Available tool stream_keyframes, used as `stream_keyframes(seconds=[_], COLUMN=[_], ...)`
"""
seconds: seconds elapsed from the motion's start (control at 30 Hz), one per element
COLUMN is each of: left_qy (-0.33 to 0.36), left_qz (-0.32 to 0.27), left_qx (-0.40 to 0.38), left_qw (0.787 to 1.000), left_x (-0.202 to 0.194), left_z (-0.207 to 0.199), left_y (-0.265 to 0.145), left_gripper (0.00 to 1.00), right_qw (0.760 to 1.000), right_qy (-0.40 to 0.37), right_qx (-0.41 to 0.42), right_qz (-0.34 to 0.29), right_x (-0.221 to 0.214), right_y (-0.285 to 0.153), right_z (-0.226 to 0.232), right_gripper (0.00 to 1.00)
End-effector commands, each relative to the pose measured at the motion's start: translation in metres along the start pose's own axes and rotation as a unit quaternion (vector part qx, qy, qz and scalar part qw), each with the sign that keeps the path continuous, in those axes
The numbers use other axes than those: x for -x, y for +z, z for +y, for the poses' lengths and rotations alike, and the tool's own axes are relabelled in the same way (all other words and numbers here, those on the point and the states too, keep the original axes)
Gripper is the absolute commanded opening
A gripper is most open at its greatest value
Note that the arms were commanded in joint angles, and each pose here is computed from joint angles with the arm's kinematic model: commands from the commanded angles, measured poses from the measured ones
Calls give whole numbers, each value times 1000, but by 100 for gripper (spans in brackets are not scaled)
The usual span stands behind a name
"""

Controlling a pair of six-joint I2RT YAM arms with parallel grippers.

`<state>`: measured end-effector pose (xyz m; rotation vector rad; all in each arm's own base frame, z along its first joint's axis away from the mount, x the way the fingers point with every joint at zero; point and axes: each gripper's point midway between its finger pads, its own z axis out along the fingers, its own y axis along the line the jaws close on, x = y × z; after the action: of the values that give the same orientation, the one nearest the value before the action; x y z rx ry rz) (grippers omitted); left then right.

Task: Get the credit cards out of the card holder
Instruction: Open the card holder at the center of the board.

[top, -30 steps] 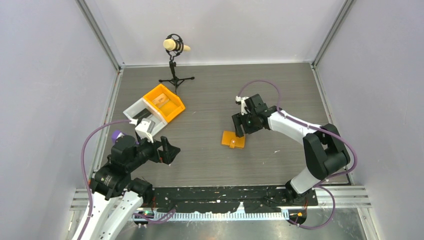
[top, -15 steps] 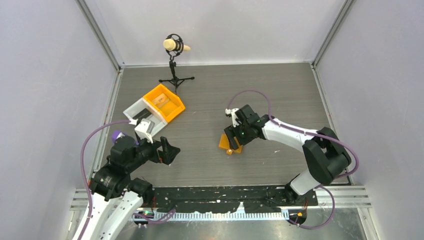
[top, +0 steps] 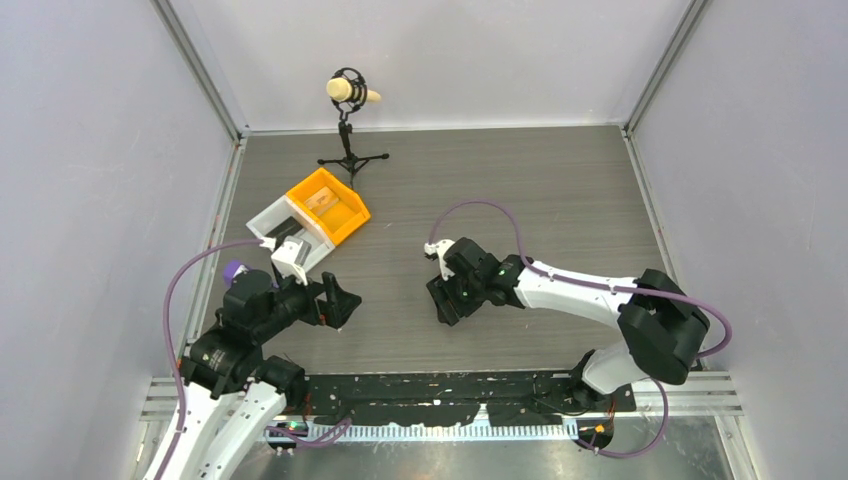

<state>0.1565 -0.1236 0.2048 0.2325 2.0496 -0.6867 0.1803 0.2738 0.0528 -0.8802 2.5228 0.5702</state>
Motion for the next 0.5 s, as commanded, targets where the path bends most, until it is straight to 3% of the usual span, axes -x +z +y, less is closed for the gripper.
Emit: stream_keyframes(seconds=[0.0, 0.47], left_qy=[-5, -21], left_qz=[-13, 0], left_qx=[-13, -15], left_qw=[1000, 1000], left_x=[11, 9], left_z=[-8, -9], left_y=[-2, 4], left_gripper=[100, 99], right_qw=[999, 996], right_qy=[10, 3], right_qx=[7, -24], right_qz=[-44, -83], right_x=[19, 29], right_y=[3, 8], right_z=[15, 6], right_gripper=[56, 27])
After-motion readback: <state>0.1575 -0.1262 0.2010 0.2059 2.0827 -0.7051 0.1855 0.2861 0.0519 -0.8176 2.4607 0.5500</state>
